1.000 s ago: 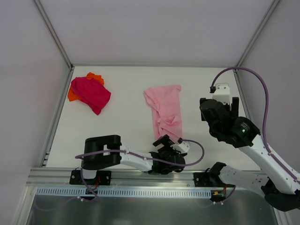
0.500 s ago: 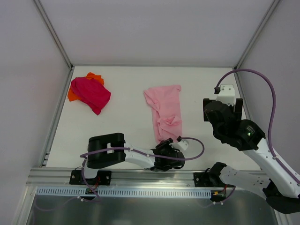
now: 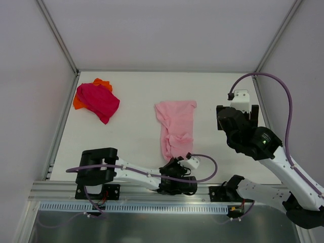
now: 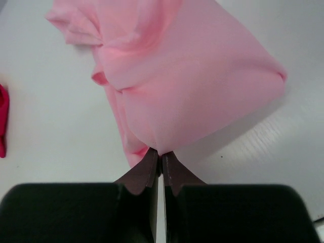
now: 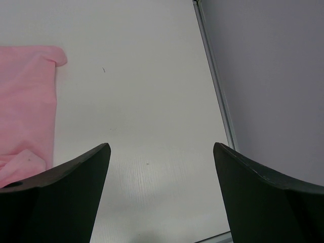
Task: Fold and stack the t-shirts
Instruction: Grab one side of the 2/3 rectangular tshirt with left arm
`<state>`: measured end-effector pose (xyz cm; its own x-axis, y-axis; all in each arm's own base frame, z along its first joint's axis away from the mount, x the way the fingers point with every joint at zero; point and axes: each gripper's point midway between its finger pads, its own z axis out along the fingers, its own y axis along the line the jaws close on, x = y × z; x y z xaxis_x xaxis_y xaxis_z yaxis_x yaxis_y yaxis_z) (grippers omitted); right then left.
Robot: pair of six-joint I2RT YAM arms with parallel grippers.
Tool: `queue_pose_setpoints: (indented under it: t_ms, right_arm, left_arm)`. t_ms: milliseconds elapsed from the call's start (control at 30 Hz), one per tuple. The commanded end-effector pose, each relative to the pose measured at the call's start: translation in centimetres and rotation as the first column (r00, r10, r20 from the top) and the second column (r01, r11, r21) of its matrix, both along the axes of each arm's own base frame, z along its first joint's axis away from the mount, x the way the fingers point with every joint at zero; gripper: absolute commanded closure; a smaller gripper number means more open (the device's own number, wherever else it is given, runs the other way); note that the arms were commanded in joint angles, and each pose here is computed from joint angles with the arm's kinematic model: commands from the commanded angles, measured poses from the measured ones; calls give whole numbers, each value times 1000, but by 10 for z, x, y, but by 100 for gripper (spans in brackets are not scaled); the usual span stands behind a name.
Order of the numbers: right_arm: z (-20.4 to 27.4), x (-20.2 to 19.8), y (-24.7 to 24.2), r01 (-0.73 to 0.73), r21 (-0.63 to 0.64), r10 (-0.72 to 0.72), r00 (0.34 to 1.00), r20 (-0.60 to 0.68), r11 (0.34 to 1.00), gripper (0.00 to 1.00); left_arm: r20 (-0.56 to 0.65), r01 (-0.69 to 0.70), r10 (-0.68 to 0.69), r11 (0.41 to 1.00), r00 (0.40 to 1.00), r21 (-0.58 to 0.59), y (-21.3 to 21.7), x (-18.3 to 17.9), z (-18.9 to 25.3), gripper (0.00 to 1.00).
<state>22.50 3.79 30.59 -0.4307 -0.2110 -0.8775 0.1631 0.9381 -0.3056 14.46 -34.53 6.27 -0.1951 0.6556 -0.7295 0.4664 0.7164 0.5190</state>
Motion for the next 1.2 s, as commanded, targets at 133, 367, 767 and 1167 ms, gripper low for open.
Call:
queue_pose_setpoints:
  t_ms: [133,367,767,1167]
  right_arm:
    - [6,2,0,6,18,-6,1000,24,1000,12]
    - [2,3,5,-10,25,9,1000,10,1000,12]
    - [2,1,8,-23,24,23,1000,4,999,13]
    - [17,-4,-10,39,-4,-39,998,39,999,14]
  left_arm:
    - [109,-178,186,981,976,-81,35,-20,50,100]
    - [196,-256,280,957,940,-140,57,-15,91,100]
    - [182,-280,340,915,922,-290,52,12,101,100]
    - [29,0,9,950,1000,-311,-16,47,77,100]
